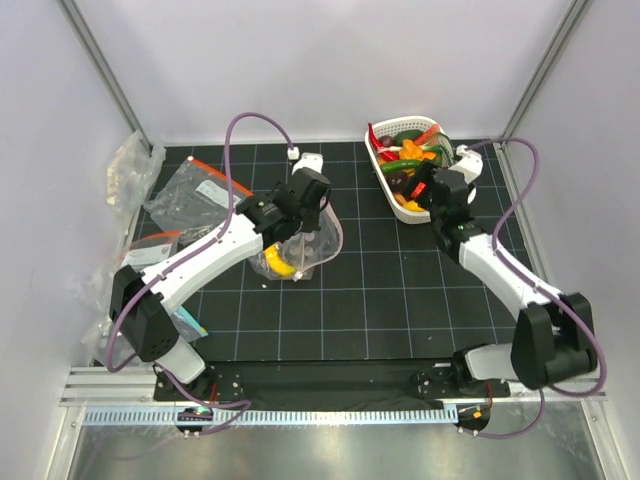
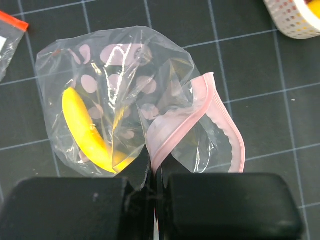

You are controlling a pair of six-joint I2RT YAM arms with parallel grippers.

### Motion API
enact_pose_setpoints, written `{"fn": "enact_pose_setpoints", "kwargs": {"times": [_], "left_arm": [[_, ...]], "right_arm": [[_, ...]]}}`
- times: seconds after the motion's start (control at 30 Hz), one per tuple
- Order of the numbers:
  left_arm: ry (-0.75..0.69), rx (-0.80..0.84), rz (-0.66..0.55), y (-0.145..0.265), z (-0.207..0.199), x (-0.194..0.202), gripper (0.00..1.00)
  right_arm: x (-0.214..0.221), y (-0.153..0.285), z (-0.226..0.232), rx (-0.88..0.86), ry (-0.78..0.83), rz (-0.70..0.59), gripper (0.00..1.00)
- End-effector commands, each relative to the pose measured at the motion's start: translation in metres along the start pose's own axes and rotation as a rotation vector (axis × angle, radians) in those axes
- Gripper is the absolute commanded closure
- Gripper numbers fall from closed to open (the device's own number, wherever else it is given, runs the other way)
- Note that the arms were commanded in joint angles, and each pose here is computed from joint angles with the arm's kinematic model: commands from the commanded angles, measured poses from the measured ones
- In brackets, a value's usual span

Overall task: Place the food in the zip-top bag and seal the zipper
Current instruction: Adjust the zipper food storage bag at the center of the board, then pick up the fake fruit from the bin.

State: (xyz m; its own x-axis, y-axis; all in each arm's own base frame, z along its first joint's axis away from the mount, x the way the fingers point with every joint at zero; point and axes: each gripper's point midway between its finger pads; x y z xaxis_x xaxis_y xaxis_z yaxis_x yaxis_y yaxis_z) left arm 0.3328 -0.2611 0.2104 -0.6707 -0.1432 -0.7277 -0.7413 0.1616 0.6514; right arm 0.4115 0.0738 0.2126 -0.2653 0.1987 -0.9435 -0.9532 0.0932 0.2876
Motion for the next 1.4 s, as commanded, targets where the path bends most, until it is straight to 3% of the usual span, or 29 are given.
{"fn": "enact_pose_setpoints", "kwargs": {"times": [0.0, 0.33, 0.7, 0.73, 0.83, 1.0, 1.07, 1.1, 1.37], "left_arm": [[0.068, 0.122, -0.046, 0.011, -0.021, -0.015, 1.0], [0.073, 0.123, -0.036, 0.009, -0.022, -0.011, 1.0], [0.069, 0.126, -0.028, 0.008, -0.023, -0.009, 1.0], [0.069, 0.13, -0.024, 0.008, -0.024, -0.008, 1.0], [0.067, 0.133, -0.026, 0.009, -0.024, -0.008, 1.0], [0.068, 0.132, -0.025, 0.009, -0.023, -0.008, 1.0], [0.068, 0.13, -0.023, 0.007, -0.023, -0.007, 1.0], [0.065, 0.128, -0.021, 0.006, -0.023, -0.007, 1.0], [0.065, 0.13, -0.022, 0.007, -0.024, -0.007, 1.0]], "right_arm": [[-0.017, -0.026, -0.013, 0.083, 0.085, -0.012, 0.1], [0.015, -0.108, -0.034, 0.197, 0.343, 0.143, 0.11], [0.059, -0.152, -0.043, 0.262, 0.359, 0.329, 0.11], [0.06, -0.151, -0.048, 0.279, 0.36, 0.336, 0.21], [0.042, -0.141, -0.053, 0.315, 0.342, 0.282, 0.48], [-0.011, -0.096, -0.057, 0.321, 0.253, 0.081, 0.51], [-0.012, -0.079, -0.058, 0.304, 0.205, 0.041, 0.51], [-0.037, -0.066, -0.052, 0.275, 0.163, -0.037, 0.51], [-0.042, -0.025, -0.013, 0.037, -0.027, -0.089, 0.58]]}}
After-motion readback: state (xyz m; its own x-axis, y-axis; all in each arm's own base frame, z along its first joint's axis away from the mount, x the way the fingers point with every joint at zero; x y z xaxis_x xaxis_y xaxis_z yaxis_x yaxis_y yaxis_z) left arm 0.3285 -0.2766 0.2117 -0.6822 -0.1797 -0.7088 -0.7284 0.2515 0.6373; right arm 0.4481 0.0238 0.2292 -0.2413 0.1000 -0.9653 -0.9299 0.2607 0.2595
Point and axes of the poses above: each gripper's point midway between its finger pads, its own y axis back along the fingers, its own z axis along the line the jaws close on, x = y × z, and after that the axes turned 14 degrees about y, right-handed
